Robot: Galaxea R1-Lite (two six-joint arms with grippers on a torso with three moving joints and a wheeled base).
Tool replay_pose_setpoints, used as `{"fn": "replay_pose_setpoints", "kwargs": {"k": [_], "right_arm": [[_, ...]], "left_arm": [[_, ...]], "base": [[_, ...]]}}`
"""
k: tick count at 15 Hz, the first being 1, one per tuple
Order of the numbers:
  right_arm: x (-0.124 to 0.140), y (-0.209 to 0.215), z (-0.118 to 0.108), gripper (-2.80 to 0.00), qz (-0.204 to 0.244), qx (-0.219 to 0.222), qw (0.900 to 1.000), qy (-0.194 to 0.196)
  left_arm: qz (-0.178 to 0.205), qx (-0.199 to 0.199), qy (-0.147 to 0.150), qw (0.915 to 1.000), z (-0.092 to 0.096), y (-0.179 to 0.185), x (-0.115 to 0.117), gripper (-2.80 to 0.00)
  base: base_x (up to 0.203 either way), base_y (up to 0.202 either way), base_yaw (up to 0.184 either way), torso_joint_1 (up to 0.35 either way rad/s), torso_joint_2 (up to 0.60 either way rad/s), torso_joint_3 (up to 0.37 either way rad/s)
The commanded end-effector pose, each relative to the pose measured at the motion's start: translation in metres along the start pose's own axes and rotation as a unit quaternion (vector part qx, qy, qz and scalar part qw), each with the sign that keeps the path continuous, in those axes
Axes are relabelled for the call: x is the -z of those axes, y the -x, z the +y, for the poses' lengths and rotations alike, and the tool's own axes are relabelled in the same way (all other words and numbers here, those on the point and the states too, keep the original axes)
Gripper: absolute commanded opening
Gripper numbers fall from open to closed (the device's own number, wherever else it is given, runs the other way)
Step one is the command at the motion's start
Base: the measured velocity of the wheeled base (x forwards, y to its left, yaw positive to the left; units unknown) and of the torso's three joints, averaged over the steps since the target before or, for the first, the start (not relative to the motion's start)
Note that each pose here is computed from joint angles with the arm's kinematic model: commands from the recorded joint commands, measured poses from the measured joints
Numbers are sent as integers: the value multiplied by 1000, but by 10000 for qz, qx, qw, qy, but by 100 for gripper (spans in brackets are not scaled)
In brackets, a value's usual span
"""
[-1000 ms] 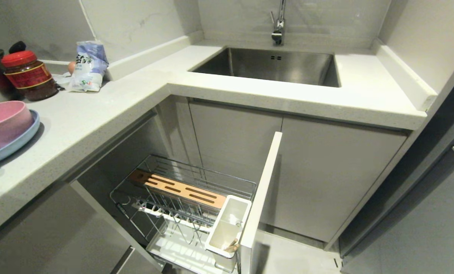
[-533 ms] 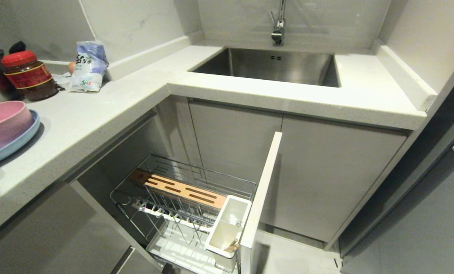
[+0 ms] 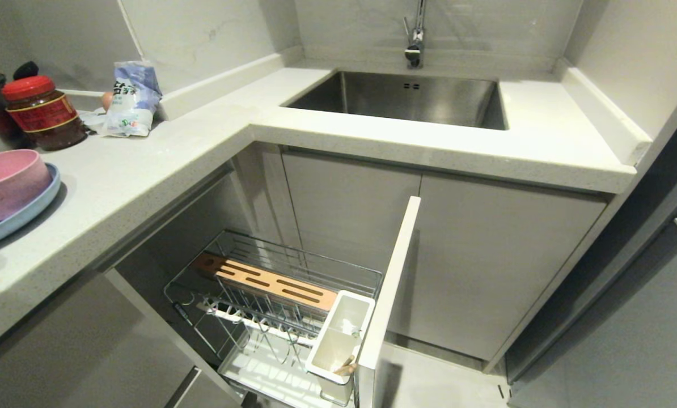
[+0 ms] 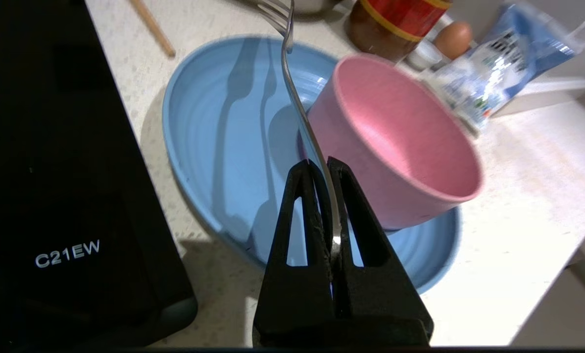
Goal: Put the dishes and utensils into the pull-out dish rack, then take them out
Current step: Close the cupboard
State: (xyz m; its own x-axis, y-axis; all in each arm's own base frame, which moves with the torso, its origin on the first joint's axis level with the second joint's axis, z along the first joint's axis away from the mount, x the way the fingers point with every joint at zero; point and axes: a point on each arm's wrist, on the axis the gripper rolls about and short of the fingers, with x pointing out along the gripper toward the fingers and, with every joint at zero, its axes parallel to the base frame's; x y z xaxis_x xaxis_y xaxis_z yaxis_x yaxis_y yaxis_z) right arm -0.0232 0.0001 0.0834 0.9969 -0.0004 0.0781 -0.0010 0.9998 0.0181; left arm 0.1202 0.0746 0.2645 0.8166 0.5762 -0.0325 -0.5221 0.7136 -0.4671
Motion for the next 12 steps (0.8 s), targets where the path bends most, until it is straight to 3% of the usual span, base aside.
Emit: {"fn": "replay_pose_setpoints", "kwargs": {"k": [1, 2, 7, 10, 12], "right_arm": [[7, -1, 0, -280, 122, 0, 9999, -1], [7, -1, 0, -280, 122, 0, 9999, -1], [7, -1, 0, -280, 122, 0, 9999, -1], [7, -1, 0, -280, 122, 0, 9999, -1], [7, -1, 0, -280, 122, 0, 9999, -1]], "left_arm": [[-138, 68, -68, 9999, -2, 7, -4, 0], [-146, 70, -186, 9997, -2, 8, -4, 0], [-293, 127, -189, 9993, -4, 12, -10, 0], [-1035, 420, -138, 9936, -21, 31, -46, 0], [-1669, 686, -184, 9834, -37, 50, -78, 0]], "base": [[0, 0, 0, 0, 0, 0], [0, 0, 0, 0, 0, 0], [0, 0, 0, 0, 0, 0], [0, 0, 0, 0, 0, 0], [0, 0, 0, 0, 0, 0]]}}
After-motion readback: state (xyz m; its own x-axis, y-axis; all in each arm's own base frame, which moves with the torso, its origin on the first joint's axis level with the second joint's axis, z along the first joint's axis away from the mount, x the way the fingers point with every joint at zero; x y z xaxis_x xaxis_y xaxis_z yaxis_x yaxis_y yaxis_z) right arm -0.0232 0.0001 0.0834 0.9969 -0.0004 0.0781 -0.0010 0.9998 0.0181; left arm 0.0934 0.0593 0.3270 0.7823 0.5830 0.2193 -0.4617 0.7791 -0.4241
